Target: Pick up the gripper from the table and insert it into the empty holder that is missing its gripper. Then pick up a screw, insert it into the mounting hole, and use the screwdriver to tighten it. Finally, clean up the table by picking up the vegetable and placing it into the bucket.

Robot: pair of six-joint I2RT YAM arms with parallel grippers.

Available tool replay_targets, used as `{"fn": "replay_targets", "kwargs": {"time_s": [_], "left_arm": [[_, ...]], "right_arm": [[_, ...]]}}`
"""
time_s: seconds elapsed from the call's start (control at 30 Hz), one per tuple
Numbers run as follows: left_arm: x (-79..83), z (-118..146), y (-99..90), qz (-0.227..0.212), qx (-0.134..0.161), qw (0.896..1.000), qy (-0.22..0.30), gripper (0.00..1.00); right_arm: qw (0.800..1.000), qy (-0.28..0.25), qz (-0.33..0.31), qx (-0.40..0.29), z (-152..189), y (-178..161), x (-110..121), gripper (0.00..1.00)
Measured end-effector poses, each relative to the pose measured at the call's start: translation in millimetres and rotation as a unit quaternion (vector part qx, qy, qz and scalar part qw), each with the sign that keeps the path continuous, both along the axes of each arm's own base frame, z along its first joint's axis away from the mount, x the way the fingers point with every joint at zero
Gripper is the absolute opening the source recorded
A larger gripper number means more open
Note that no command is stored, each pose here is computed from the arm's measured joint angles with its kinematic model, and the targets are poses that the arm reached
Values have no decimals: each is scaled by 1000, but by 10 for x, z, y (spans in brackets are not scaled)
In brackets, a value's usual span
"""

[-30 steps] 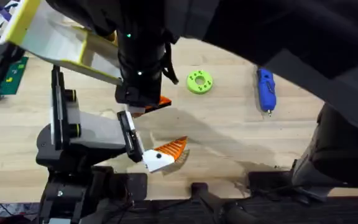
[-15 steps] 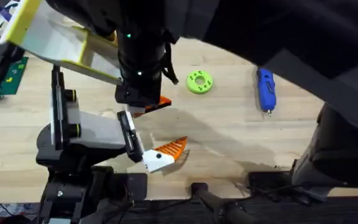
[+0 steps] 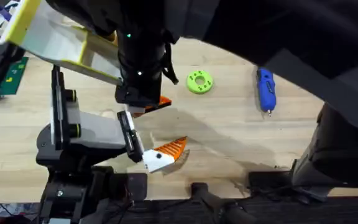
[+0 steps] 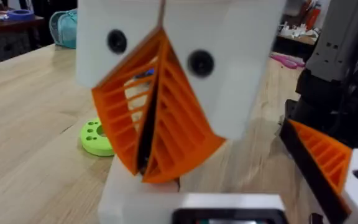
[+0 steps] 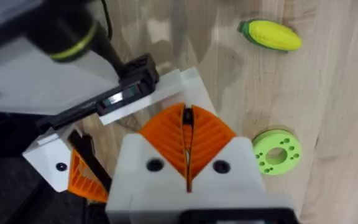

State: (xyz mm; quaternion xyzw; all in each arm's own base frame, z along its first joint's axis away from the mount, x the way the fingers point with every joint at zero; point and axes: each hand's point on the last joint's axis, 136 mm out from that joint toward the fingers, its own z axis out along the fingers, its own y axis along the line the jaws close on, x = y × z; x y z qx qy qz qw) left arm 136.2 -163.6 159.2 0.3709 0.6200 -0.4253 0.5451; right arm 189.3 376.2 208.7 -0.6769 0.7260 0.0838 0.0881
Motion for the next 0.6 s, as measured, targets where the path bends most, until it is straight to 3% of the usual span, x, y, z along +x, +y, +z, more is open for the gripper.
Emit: {"fn": "replay_targets", "kwargs": {"time_s": [0.13,0.17,0.27,0.37,0.6], "left_arm": [[0,0,0,0,0,1000,0,988],[0,0,0,0,0,1000,0,988],[-1,0,0,0,0,1000,0,988],[-3,0,-1,-1,0,1000,0,988],[-4,0,-2,-1,0,1000,0,988]], "right_arm": [[1000,0,0,0,0,0,0,22],[1000,0,-2,0,0,0,0,110],[1000,0,-1,-1,-5,-4,0,578],[1000,-4,-2,-8,-13,-40,28,958],[1000,-4,-4,-8,-15,-50,46,995]]}}
